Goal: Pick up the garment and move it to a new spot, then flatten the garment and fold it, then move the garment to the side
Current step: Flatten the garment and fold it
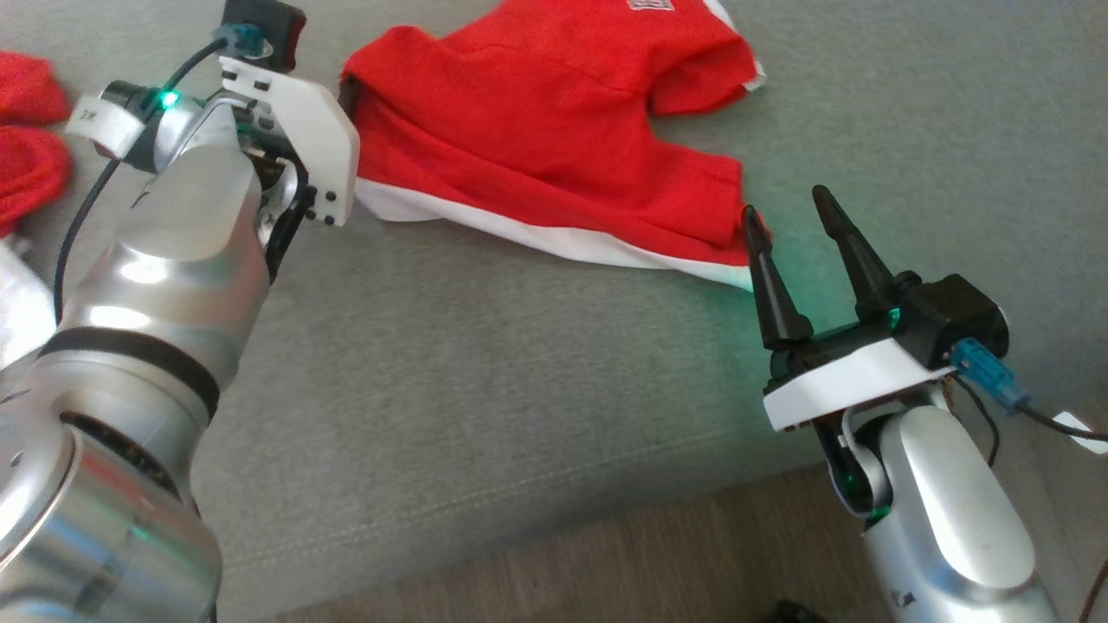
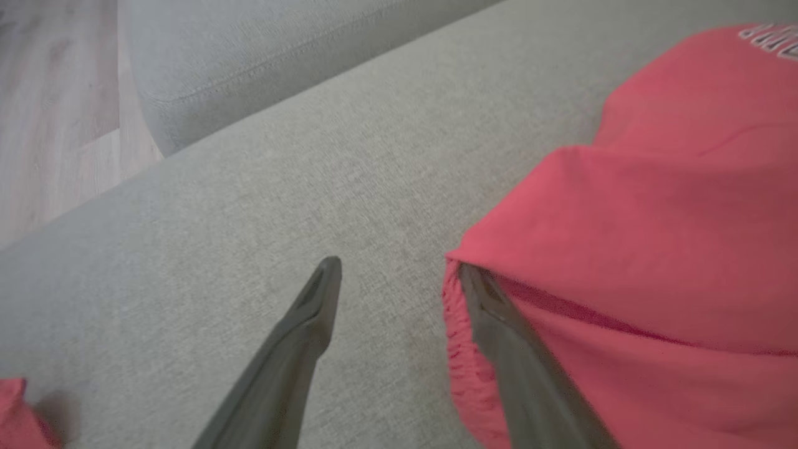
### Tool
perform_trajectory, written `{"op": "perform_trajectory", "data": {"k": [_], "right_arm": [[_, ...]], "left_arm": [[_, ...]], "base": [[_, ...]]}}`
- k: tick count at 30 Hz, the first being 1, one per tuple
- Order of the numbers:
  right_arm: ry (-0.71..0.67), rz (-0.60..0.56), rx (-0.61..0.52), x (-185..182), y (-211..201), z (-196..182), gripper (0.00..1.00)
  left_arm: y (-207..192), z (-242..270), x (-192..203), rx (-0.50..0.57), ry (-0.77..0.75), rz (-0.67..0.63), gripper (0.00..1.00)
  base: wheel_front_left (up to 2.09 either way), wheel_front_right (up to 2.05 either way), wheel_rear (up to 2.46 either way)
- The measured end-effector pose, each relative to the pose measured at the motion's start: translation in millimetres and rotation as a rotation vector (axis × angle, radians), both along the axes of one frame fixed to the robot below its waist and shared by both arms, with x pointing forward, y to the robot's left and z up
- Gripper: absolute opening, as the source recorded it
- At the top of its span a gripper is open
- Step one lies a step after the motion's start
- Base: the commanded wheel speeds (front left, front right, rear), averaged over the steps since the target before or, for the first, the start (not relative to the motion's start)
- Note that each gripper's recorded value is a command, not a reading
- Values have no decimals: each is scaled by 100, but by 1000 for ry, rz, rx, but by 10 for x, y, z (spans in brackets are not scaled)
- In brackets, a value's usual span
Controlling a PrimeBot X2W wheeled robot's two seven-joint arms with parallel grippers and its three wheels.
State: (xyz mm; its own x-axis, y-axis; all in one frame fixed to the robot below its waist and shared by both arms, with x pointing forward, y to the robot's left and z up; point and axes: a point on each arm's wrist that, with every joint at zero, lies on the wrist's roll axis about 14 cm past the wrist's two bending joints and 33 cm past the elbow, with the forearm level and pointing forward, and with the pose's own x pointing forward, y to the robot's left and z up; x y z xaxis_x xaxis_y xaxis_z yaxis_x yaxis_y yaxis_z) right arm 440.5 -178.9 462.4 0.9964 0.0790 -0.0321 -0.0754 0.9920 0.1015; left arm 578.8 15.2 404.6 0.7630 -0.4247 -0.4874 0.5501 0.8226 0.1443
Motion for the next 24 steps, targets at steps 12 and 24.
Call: {"op": "perform_trajectory", "data": {"k": [12,24], "right_arm": [[-50,60,-7,85,235,163,100],[-32,75,12,-217,338,160,100]], "left_arm": [[535,575,-92,-156,-160,169,100],[875,1306,-957,-454,-405,309,100]], "base": [[0,0,0],[0,0,0]]}}
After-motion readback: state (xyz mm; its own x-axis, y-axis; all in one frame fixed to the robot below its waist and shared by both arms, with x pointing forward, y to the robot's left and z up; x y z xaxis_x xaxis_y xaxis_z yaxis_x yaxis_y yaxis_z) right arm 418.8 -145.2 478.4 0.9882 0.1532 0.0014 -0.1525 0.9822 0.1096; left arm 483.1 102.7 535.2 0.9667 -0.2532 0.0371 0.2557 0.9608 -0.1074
